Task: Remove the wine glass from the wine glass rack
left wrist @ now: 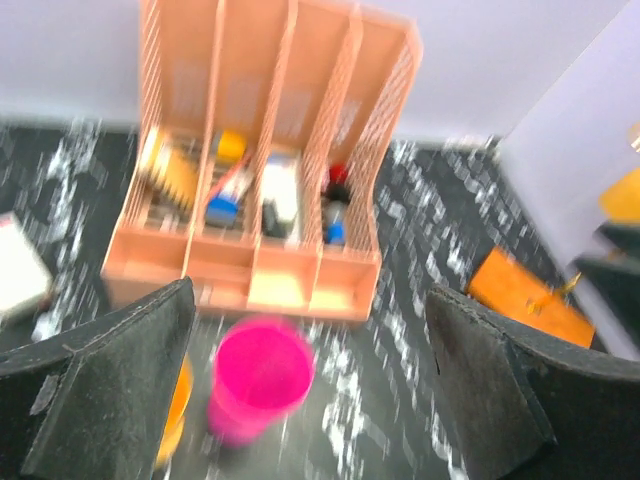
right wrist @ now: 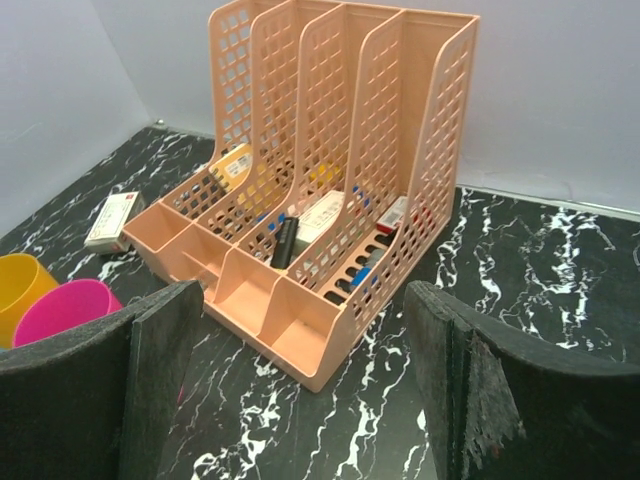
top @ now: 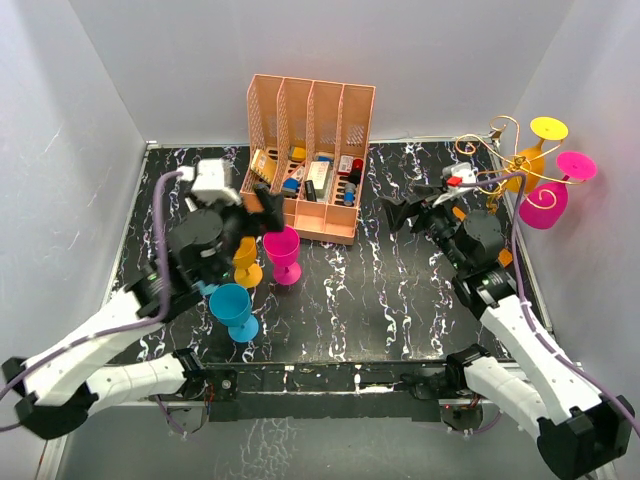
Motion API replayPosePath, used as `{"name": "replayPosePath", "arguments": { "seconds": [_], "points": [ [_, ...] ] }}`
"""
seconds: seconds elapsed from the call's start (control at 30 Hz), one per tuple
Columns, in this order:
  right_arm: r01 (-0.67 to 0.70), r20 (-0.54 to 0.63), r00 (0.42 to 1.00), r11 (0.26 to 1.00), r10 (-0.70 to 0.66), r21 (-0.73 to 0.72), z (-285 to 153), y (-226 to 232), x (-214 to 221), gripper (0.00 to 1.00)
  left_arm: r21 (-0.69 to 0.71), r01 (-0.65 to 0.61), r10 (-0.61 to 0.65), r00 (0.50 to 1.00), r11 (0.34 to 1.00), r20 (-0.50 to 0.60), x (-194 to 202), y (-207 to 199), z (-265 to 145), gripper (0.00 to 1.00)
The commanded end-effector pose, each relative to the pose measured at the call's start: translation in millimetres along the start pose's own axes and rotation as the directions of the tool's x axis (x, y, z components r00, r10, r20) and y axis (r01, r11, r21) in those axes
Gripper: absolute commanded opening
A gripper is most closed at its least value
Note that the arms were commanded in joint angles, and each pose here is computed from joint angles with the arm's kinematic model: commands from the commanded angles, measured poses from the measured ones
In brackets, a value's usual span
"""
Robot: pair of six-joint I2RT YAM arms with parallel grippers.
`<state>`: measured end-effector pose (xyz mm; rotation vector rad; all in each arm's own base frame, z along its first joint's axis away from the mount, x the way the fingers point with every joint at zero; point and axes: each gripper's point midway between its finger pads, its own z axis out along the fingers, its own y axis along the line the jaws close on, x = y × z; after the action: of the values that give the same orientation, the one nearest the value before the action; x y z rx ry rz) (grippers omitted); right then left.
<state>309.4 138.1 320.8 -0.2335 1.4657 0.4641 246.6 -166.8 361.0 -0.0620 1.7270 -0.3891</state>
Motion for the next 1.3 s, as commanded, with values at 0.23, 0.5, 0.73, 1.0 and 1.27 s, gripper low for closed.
{"name": "replayPosePath", "arguments": {
  "seconds": [0.23,0.5,0.73,1.0,1.27],
  "points": [
    [0.011,-0.107,0.994,1.0,-0.012,-0.012,23.3,8.4,-40.8,0.86,0.052,-0.193,0.148,0.877,0.98,0.457,-96.6,-85.3,75.9,0.97],
    [0.132,-0.183,0.979,0.962,-0.088,0.241,48.9,-39.3,-75.5,0.85,0.011,-0.03,0.025,0.949,0.999,0.315,-74.7,-3.5,121.6,0.97],
    [0.291,-0.32,0.936,0.829,-0.144,0.478,83.0,-94.7,-94.6,0.9,0.089,-0.115,0.084,0.952,0.989,0.294,-51.2,8.0,121.9,0.97],
    [0.298,-0.301,0.947,0.642,-0.109,0.706,82.1,-200.0,-135.3,0.89,0.068,-0.26,0.226,0.92,0.963,0.319,-31.6,-4.4,111.2,0.97],
    [0.165,-0.19,0.982,0.573,-0.017,0.803,40.1,-260.8,-151.2,0.86,0.158,-0.309,0.239,0.905,0.938,0.351,-16.7,-43.8,87.4,0.97]
  ]
}}
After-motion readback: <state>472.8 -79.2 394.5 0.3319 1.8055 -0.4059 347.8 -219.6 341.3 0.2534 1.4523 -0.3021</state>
